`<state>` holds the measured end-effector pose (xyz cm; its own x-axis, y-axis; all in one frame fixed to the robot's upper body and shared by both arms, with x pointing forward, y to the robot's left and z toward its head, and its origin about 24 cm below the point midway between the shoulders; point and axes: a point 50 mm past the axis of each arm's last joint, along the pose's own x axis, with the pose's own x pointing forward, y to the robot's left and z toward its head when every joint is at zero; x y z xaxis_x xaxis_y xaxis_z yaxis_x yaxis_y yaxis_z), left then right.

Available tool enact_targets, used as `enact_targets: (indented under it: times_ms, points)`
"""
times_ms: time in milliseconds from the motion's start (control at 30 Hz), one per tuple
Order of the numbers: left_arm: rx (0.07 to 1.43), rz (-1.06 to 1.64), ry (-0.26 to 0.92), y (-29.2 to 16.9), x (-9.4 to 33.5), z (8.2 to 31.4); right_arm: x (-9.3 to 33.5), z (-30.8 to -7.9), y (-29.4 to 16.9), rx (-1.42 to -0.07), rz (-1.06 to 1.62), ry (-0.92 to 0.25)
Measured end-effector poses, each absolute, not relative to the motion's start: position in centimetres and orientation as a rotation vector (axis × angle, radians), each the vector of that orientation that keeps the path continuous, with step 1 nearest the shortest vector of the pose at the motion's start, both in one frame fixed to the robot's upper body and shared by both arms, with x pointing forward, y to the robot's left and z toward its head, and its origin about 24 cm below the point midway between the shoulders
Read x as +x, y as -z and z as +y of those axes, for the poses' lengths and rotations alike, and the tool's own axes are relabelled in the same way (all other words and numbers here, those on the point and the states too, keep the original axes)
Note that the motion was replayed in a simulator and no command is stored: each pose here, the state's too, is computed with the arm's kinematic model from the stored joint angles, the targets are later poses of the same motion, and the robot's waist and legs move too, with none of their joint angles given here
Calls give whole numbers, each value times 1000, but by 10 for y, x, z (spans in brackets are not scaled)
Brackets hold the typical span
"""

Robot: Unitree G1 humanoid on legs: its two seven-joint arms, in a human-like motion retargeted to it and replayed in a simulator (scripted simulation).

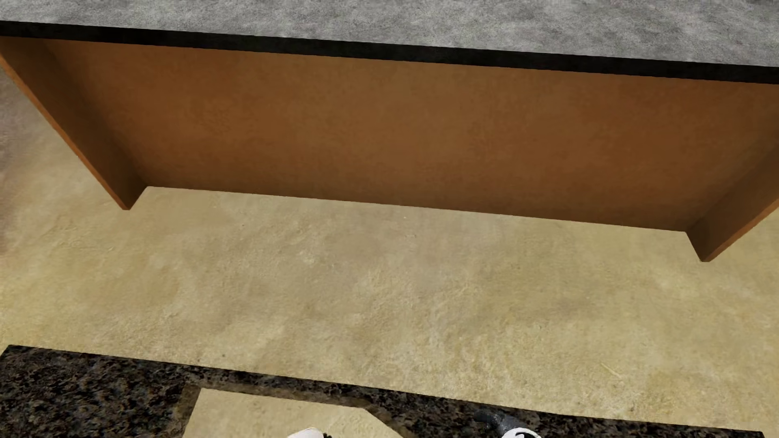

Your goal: Go to the counter

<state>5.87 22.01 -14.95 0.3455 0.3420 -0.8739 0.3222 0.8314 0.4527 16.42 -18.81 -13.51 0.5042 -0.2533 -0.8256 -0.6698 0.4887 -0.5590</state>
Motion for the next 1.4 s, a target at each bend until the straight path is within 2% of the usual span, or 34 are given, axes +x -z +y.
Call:
enact_targets:
  times_ms: [133,200,233,300,367,400,433,533,567,633,667,700,767,800,833,867,933,967,1000,1033,1100,1133,1200,1267,1333,1400]
  points:
    - [597,1495,77,160,-8,217,249,-166,80,-1152,633,-300]
    - [528,1612,85,164,-36,206,263,-162,64,-1126,538,-251]
    - [525,1670,115,165,-43,205,260,-164,64,-1060,540,-184]
    - [534,1651,165,168,-31,198,239,-162,77,-921,615,-95]
    - [499,1496,119,167,1,190,219,-159,93,-961,683,-228]
    - [488,1402,61,164,21,191,206,-161,102,-1022,727,-329]
    - [510,1314,4,160,44,196,192,-166,112,-1031,797,-365]
    - [662,1111,-85,141,113,210,121,-193,148,-920,1172,-253]
    - [680,1045,-70,135,132,209,95,-199,157,-913,1308,-278]
    - [708,890,-24,119,170,202,51,-212,165,-932,1491,-439]
    - [723,813,7,110,187,197,34,-218,165,-922,1538,-468]
    - [740,738,32,101,200,191,16,-220,165,-878,1579,-447]
    - [749,638,43,89,213,185,-15,-215,164,-769,1617,-332]
    - [743,620,34,87,213,185,-28,-206,165,-724,1638,-320]
    - [732,630,5,87,210,189,-32,-194,167,-696,1647,-343]
    - [711,679,-36,94,197,194,-30,-187,169,-726,1656,-428]
    - [687,852,-48,116,162,202,-4,-177,172,-813,1591,-625]
    - [711,949,7,127,146,207,20,-174,171,-863,1507,-645]
    - [745,1044,60,136,128,214,47,-173,168,-904,1412,-597]
    - [760,1142,59,143,108,221,73,-175,163,-931,1298,-490]
    - [677,1341,-67,155,61,230,132,-179,146,-966,1088,-284]
    - [626,1432,-98,160,38,229,158,-179,136,-987,1008,-245]
    - [565,1530,7,165,8,224,207,-173,111,-1037,847,-250]
    - [538,1546,102,164,-4,220,244,-163,85,-1074,669,-252]
    - [565,1522,96,162,-3,222,262,-157,66,-1081,541,-224]
    - [603,1469,84,161,16,223,259,-161,64,-1033,528,-165]
